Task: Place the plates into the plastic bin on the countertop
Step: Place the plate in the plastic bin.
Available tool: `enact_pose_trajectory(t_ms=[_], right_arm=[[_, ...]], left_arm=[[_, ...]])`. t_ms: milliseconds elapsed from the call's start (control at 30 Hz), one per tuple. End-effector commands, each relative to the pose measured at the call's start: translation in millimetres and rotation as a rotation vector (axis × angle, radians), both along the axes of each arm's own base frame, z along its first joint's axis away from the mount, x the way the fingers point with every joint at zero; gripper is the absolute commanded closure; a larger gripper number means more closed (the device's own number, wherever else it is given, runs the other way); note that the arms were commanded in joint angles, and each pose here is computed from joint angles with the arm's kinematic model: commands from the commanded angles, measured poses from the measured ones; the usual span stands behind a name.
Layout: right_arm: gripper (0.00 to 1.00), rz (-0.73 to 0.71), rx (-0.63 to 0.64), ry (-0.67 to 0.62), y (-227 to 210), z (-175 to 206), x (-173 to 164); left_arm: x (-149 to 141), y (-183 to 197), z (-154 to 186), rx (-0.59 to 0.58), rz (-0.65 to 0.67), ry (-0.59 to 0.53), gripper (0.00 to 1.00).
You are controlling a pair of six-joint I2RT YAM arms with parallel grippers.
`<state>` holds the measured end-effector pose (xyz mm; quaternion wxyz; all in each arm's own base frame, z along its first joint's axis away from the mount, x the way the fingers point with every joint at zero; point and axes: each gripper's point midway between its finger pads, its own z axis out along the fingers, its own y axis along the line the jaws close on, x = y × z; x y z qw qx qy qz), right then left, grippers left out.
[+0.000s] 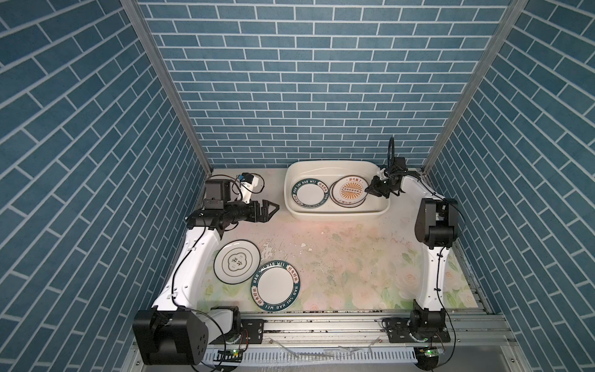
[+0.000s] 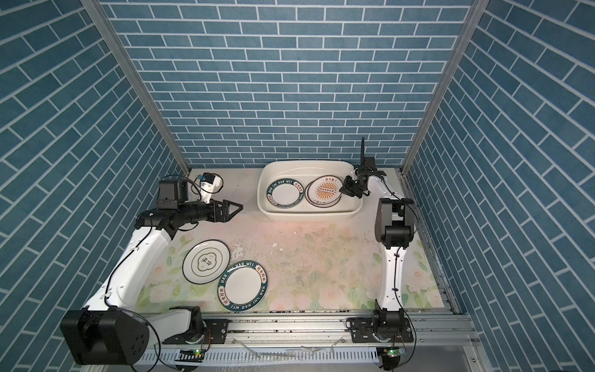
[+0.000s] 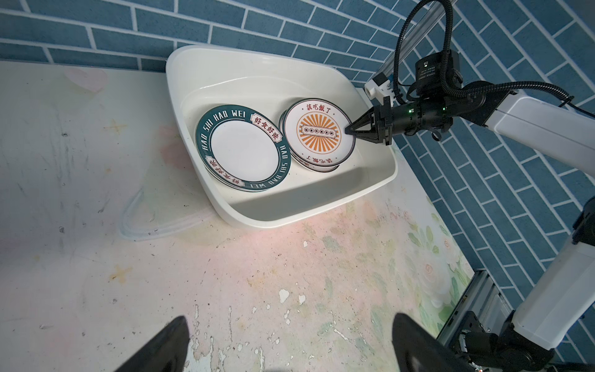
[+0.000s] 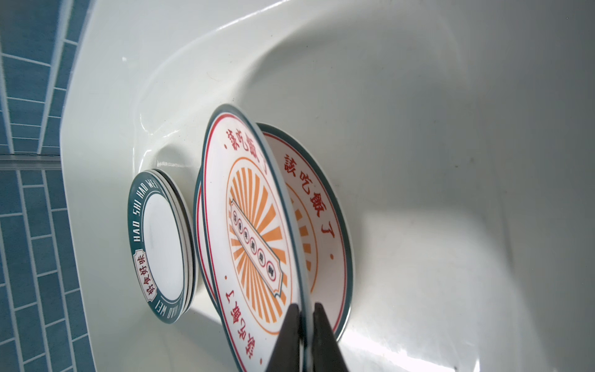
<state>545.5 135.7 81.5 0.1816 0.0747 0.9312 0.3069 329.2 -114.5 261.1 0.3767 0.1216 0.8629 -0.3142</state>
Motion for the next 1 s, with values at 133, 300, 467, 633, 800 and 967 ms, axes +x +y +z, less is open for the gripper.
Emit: enact_pose_trajectory(t_ms=[133, 300, 467, 633, 800, 967], right_arm=[[0.85, 0.040, -0.014, 0.022, 6.5, -9.0, -5.3], [0.82, 0.039, -0.021, 0.028, 5.8, -10.0, -6.6], [0.80, 0.040, -0.035, 0.029, 4.9, -8.6, -7.8], [0.79, 0.043, -0.065, 0.035, 1.1, -8.6, -9.6], [0.78, 0.043, -0.076, 0.046, -0.6, -9.9, -10.2], [0.78, 0.047, -0.076, 0.054, 1.6, -11.5, -8.9]], left_arm=[[0.3, -0.4, 1.2, -0.010, -0.009, -0.003, 0.00], [-0.8, -0.3, 2.5, -0.012, -0.010, -0.006, 0.00], [-1.1, -0.8, 2.4, -0.013, -0.010, -0.005, 0.00], [-1.7, -0.8, 2.9, -0.015, -0.009, -0.006, 0.00], [-2.6, -0.7, 3.3, -0.016, -0.009, -0.010, 0.00], [-2.6, -0.4, 2.1, -0.017, -0.006, -0.008, 0.00]])
